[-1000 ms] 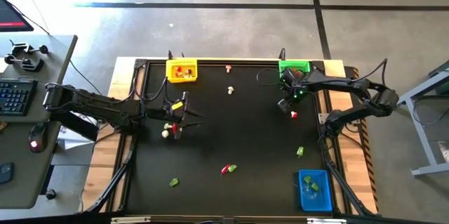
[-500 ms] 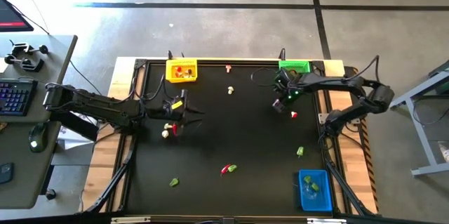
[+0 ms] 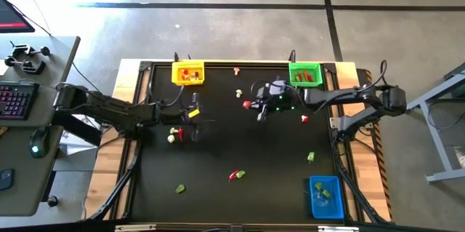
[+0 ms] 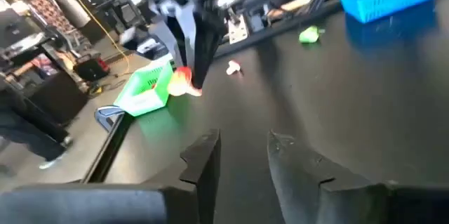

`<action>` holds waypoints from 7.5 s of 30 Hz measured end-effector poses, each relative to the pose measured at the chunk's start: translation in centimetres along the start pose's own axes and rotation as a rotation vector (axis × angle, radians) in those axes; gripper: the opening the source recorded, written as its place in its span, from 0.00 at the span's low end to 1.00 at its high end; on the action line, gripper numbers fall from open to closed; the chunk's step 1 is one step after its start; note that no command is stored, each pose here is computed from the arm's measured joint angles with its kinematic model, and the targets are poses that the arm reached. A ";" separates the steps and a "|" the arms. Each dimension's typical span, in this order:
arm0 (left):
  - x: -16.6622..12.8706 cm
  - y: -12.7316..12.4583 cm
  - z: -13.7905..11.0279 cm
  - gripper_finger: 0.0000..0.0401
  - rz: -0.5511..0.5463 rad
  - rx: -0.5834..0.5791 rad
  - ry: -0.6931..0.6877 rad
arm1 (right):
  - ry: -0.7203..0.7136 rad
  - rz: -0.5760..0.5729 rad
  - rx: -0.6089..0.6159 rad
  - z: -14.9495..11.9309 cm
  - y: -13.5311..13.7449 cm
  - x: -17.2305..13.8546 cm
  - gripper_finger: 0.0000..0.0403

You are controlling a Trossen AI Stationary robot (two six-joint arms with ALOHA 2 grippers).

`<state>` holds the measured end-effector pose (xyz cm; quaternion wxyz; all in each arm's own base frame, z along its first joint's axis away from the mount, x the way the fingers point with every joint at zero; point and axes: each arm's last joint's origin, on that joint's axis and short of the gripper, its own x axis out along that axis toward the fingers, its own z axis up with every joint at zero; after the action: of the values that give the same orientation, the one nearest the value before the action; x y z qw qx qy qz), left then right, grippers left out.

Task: Sort produce into baskets
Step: Put the brown mushroom into the yellow bin, then put the green mushroom into the yellow bin

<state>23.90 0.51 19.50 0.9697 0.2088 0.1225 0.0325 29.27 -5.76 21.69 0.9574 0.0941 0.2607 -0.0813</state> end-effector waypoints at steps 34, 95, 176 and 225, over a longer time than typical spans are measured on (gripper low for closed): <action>5.3 -2.0 2.4 0.34 0.104 0.239 0.058 | -0.107 0.207 -0.002 -0.3 4.6 2.3 0.00; -3.4 17.8 -13.5 0.08 0.714 -0.698 0.664 | -0.096 -0.064 0.058 -1.2 2.5 3.8 0.42; -0.2 0.2 -4.0 0.32 -0.459 -0.158 1.440 | -0.115 -0.002 -0.019 -1.2 4.3 3.6 0.42; -1.5 18.3 -8.9 0.01 0.580 -0.628 0.918 | -0.114 0.000 -0.039 -1.2 4.3 3.6 0.42</action>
<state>20.02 20.57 19.54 0.7850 -0.0968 0.4495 0.4151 32.66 -1.69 19.35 0.9723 0.0708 0.2071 -0.0816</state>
